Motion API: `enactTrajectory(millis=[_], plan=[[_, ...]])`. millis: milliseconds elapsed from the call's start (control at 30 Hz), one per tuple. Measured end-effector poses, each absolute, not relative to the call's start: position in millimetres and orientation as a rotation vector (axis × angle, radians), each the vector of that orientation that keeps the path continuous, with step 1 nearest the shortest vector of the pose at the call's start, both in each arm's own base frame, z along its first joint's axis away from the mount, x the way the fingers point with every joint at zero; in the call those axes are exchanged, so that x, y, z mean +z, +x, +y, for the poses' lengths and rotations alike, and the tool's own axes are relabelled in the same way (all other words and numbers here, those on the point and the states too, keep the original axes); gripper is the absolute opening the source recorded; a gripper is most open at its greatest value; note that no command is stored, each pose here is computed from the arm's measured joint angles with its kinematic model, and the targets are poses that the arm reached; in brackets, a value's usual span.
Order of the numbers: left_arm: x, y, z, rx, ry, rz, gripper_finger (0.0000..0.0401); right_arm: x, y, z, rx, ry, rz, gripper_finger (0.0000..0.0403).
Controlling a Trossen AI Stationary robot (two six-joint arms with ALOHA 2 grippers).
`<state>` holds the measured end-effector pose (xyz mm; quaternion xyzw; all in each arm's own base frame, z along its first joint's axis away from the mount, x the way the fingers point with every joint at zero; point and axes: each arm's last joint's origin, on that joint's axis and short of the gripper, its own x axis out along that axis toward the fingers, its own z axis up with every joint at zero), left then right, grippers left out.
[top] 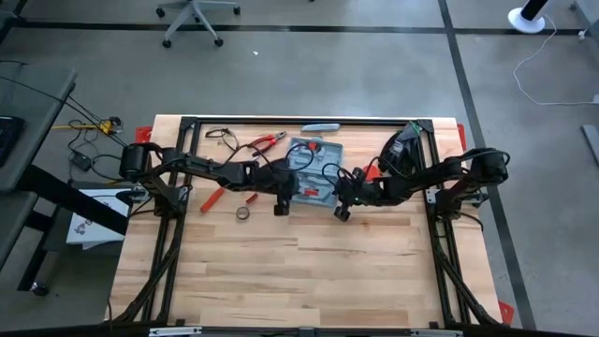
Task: Prefit tool cases
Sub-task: Remove the orange multi-bit set from the gray tool case
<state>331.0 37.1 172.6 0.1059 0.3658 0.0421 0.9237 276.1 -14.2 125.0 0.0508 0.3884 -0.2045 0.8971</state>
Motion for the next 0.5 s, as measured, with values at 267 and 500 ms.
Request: enactTrajectory(millis=[267, 500], plan=[[175, 333, 40, 0.067, 0.26, 0.724, 0.0097, 129, 280, -14, -0.412, 0.097, 0.761, 0.0], [160, 338, 46, 0.07, 0.25, 0.74, 0.0157, 133, 284, -14, -0.359, 0.096, 0.71, 0.0]])
